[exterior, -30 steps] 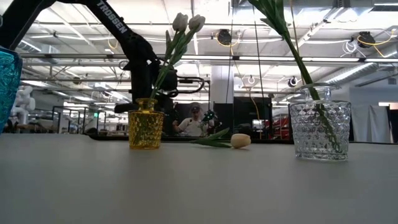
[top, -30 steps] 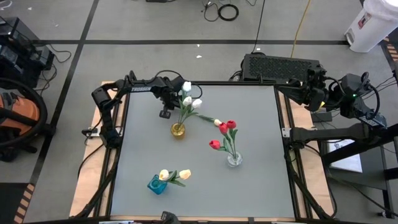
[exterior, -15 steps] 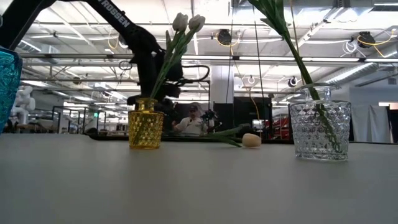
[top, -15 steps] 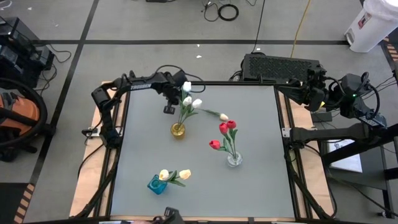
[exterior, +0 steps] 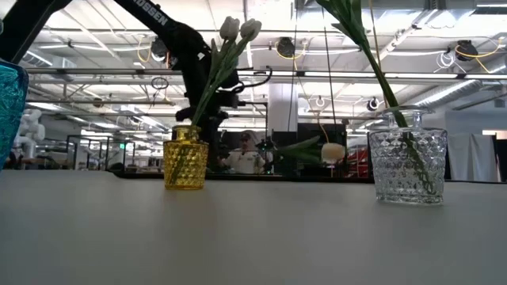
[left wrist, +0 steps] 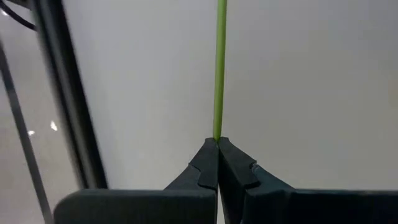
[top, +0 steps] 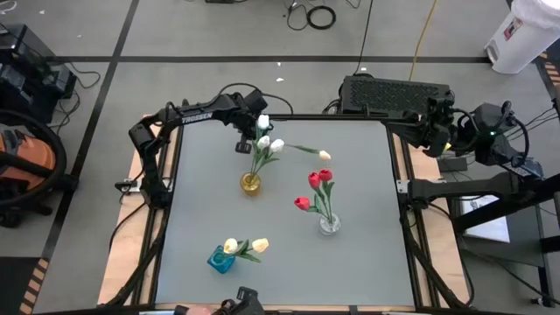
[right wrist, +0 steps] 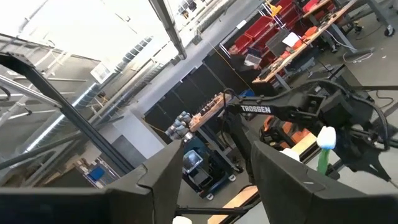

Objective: Sort flowers into vase by color
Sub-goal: Put the yellow tulip into the blue vase

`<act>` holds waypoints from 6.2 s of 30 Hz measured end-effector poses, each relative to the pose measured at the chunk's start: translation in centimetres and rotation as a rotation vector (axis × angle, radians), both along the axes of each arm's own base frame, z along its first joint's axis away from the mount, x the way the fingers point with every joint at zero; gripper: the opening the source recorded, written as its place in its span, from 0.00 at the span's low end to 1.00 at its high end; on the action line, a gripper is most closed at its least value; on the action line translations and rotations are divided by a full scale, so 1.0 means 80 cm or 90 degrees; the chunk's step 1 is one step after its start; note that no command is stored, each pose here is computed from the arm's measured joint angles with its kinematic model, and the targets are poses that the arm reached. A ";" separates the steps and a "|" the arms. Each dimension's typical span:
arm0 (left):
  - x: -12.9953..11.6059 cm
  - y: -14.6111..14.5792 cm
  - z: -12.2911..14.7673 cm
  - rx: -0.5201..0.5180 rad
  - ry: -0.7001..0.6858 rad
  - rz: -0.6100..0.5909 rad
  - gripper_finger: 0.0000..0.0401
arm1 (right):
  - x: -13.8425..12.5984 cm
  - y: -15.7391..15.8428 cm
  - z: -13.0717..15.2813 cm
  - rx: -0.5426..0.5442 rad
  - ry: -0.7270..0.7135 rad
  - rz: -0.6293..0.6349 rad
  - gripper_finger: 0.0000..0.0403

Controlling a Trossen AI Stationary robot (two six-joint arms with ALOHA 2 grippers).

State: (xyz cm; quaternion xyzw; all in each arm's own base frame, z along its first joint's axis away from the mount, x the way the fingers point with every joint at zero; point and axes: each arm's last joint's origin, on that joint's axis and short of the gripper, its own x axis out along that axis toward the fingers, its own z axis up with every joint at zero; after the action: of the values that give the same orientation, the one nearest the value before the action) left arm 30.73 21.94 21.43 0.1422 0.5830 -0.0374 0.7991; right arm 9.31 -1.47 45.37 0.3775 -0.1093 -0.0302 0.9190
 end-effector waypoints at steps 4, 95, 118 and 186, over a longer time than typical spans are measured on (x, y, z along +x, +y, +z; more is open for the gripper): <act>0.004 0.003 0.015 0.012 -0.016 0.000 0.00 | 0.010 -0.002 -0.002 0.002 0.015 0.001 0.45; -0.224 -0.167 0.331 -0.169 -0.647 0.247 0.00 | 0.128 -0.029 -0.012 -0.215 0.054 -0.172 0.45; -0.143 -0.202 0.328 -0.300 -0.641 0.099 0.00 | 0.216 -0.037 -0.021 -0.257 -0.121 -0.134 0.45; -0.012 -0.222 0.280 -0.372 -0.600 0.061 0.00 | 0.212 -0.021 -0.010 -0.274 -0.211 -0.028 0.45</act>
State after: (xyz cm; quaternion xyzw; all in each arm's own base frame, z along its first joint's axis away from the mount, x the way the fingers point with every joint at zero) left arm 29.78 4.14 43.86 -0.1107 0.1335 -0.0940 0.9803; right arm 26.23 -3.15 44.61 0.1710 -0.2701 0.0355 0.9469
